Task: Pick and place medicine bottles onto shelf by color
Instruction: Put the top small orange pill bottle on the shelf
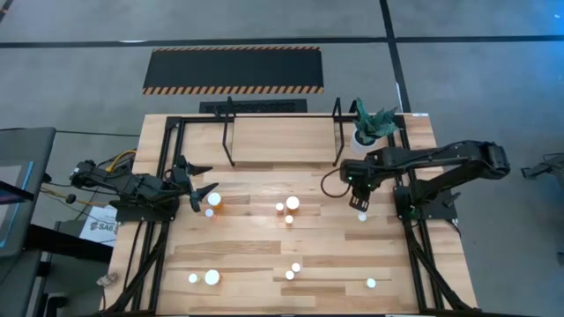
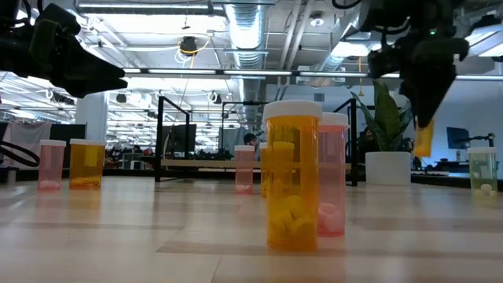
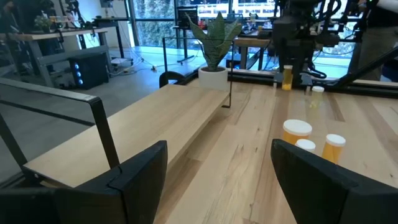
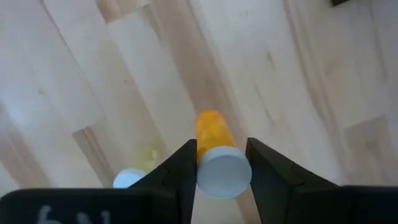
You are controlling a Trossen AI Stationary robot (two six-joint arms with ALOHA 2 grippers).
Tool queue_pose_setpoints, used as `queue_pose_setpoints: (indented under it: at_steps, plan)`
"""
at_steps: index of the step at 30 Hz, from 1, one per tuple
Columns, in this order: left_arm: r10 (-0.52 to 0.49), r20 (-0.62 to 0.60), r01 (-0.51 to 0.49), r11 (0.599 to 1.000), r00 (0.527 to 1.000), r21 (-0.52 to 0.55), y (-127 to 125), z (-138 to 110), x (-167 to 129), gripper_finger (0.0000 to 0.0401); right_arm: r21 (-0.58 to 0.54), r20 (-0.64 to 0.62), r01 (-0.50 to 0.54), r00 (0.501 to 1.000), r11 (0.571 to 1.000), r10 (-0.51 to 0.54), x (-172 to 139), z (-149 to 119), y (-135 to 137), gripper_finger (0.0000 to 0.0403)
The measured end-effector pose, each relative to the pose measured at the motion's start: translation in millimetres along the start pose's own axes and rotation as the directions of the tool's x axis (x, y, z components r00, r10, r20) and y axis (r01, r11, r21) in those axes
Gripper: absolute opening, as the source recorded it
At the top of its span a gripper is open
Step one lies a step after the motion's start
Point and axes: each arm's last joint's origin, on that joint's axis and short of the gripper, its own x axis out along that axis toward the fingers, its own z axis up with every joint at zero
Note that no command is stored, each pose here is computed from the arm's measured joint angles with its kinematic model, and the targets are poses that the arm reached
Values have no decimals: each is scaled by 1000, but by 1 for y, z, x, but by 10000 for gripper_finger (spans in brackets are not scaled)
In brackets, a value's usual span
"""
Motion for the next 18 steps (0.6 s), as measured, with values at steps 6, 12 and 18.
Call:
queue_pose_setpoints:
  at_steps: [6, 12, 18]
  plan:
    - [1, 0, -1, 1000, 1000, 0, 0, 0, 0, 273, -88, -62, 33, 997, 996, -39, -2, 28, -1, 144]
    - [0, 0, 0, 1000, 1000, 0, 0, 0, 0, 273, -148, -25, 57, 998, 987, -61, -14, 60, 2, 143]
    - [0, 0, 0, 1000, 1000, 0, 0, 0, 0, 273, -189, -27, 156, 986, 969, -164, -22, 90, -5, 144]
